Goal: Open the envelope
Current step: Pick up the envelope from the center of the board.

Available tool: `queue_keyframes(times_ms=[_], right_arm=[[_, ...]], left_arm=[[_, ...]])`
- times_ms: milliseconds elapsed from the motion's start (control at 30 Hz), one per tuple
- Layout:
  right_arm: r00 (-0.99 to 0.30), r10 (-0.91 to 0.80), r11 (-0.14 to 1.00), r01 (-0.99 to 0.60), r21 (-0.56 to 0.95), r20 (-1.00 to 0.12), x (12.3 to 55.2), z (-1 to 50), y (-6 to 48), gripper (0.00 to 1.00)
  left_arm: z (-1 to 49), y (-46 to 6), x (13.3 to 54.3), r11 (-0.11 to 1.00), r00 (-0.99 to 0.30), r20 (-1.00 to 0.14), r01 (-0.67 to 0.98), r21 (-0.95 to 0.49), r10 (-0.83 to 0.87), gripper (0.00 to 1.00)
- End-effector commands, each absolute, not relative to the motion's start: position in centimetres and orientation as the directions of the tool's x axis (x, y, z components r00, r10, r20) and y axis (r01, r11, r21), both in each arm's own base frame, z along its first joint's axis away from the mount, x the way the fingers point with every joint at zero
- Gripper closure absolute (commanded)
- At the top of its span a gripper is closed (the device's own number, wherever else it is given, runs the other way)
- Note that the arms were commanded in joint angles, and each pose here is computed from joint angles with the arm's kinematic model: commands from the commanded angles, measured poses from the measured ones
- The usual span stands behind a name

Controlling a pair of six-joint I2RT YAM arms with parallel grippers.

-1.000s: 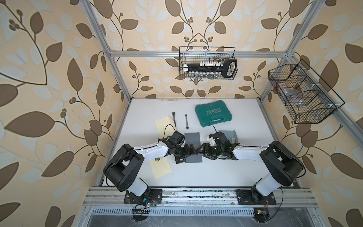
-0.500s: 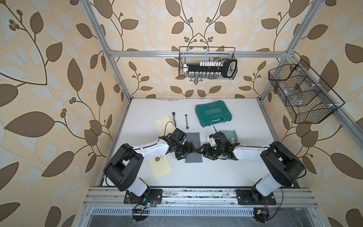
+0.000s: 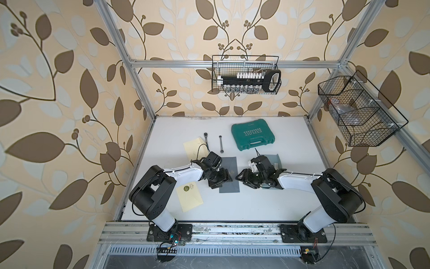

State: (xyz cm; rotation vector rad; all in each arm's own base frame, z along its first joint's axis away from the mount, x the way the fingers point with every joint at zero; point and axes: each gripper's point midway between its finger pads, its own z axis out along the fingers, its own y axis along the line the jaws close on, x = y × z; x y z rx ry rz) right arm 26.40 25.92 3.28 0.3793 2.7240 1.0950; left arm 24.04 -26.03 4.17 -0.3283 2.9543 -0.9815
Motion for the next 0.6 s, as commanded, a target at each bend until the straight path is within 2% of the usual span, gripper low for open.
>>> queue_keyframes(times_ms=[0, 267, 567], right_arm=[[-0.950, 0.311, 0.708, 0.202, 0.676, -0.042, 26.0, 1.8, 25.5, 0.37], [-0.952, 0.305, 0.693, 0.211, 0.689, -0.015, 26.1, 1.0, 26.1, 0.40], [-0.957, 0.290, 0.660, 0.195, 0.726, -0.006, 26.2, 1.3, 27.0, 0.40]], left_arm=[[3.3, -25.6, 23.4, 0.797, -0.980, 0.054, -0.188, -0.574, -0.192, 0.32], [2.5, -25.0, 22.7, 0.807, -0.978, 0.067, -0.199, -0.557, -0.195, 0.41], [2.4, -25.1, 22.7, 0.807, -0.979, 0.070, -0.196, -0.557, -0.189, 0.42]])
